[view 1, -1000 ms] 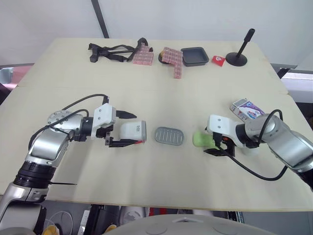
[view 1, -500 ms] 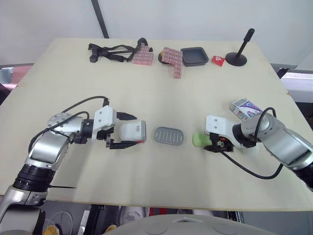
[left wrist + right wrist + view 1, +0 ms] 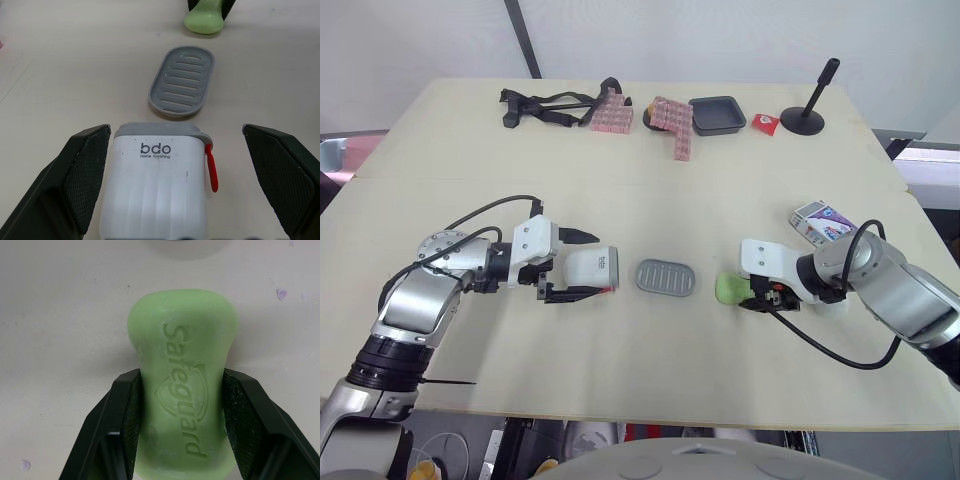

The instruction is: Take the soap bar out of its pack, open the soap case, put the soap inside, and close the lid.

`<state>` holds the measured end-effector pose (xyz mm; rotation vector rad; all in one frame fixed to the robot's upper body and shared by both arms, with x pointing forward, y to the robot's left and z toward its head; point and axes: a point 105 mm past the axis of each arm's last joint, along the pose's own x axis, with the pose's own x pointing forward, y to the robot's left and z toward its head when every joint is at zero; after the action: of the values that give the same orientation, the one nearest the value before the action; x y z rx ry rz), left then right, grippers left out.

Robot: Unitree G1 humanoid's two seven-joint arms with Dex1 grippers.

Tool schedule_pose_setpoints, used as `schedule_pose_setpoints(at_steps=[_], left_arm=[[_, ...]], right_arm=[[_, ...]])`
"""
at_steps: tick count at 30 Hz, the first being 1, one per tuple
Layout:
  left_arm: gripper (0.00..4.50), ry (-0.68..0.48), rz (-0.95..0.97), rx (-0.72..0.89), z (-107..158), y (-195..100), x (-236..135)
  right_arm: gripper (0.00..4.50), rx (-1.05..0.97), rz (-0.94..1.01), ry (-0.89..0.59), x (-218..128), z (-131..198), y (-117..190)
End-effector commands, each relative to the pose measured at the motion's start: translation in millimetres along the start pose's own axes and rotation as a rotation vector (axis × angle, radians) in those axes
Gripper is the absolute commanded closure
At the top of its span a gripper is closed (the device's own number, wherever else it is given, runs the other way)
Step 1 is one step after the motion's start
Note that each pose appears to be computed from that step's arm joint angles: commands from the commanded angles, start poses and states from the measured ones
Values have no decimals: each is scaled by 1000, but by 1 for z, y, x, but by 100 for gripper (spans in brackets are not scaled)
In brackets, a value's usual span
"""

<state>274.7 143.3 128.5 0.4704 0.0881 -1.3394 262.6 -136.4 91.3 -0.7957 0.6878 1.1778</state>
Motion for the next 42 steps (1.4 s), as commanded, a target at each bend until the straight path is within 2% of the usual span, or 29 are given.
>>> schedule_pose_setpoints(at_steps=[1, 13, 22, 28, 42], left_arm=[[0, 5, 6, 43, 6, 4, -3], [0, 19, 24, 49, 2, 6, -7], [0, 71, 66, 53, -7, 11, -22], [0, 100, 93, 54, -12, 15, -34], [0, 138, 74, 83, -19, 16, -38]], right_arm=[[215, -46, -12, -18, -8, 12, -1], [215, -90, 12, -102, -23, 51, -3], [215, -162, 35, -161, -3, 87, -11], [215, -146, 49, -149, 11, 96, -16], [215, -177, 103, -159, 32, 118, -10]])
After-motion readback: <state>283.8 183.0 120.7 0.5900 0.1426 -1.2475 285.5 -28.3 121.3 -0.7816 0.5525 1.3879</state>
